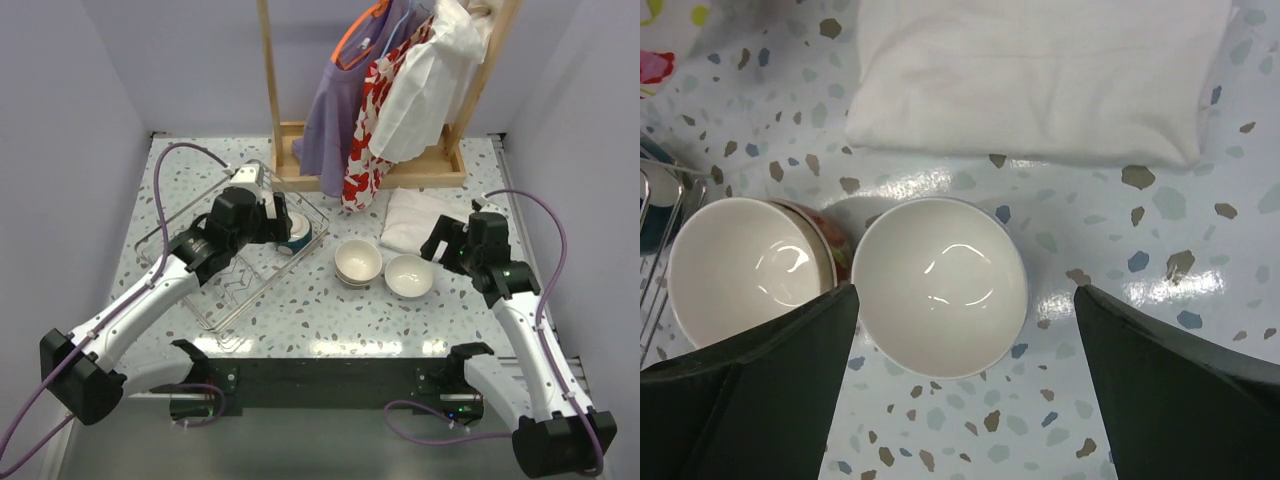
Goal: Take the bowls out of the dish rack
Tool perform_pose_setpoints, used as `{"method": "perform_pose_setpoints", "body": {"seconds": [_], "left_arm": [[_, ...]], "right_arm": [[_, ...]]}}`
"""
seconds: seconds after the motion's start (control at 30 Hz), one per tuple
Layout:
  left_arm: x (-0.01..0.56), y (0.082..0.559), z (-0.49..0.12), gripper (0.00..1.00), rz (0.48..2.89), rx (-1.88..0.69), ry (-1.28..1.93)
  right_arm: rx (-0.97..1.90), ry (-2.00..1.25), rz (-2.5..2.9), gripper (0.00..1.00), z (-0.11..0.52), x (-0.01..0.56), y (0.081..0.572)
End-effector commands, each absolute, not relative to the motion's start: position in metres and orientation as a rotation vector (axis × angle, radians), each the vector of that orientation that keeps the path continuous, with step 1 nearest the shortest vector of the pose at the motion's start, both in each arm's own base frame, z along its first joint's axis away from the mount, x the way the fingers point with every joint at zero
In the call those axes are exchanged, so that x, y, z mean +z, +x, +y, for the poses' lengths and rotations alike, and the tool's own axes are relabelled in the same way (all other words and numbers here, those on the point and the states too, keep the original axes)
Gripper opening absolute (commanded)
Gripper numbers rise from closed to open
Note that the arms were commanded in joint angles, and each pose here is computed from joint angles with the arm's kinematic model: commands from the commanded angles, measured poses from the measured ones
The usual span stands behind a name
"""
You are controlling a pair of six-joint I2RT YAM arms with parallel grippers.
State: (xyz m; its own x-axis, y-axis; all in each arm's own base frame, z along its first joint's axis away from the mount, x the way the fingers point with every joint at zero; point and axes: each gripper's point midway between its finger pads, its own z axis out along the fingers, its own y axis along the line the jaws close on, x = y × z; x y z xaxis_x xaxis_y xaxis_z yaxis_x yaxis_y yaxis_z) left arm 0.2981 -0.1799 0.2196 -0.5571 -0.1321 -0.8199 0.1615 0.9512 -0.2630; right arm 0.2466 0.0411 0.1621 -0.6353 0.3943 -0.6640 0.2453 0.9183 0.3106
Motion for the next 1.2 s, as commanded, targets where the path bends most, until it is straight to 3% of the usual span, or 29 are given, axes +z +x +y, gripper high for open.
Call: {"method": "perform_pose_setpoints", "body": {"seconds": [0.0, 0.17, 0.37, 1.17], "left_arm": [[0.216, 0.309, -0.180, 1.00, 2.133, -0.469, -0.060], [0.190, 0.318, -0.170, 1.00, 2.184, -0.525, -0.154], [0.159, 0.328, -0.176, 1.00, 2.239, -0.770, -0.215], [0.092, 0.376, -0.183, 1.00, 2.344, -0.929, -0.343]], "right_arm": [[0.391, 0.339, 2.229, 0.94, 0.063, 0.192, 0.259], [0.459, 0.287, 2.204, 0.94, 0.074, 0.196, 0.266], [0.481, 0.226, 2.191, 0.94, 0.081, 0.201, 0.268], [0.457, 0.184, 2.190, 0.95, 0.083, 0.202, 0.261]]}}
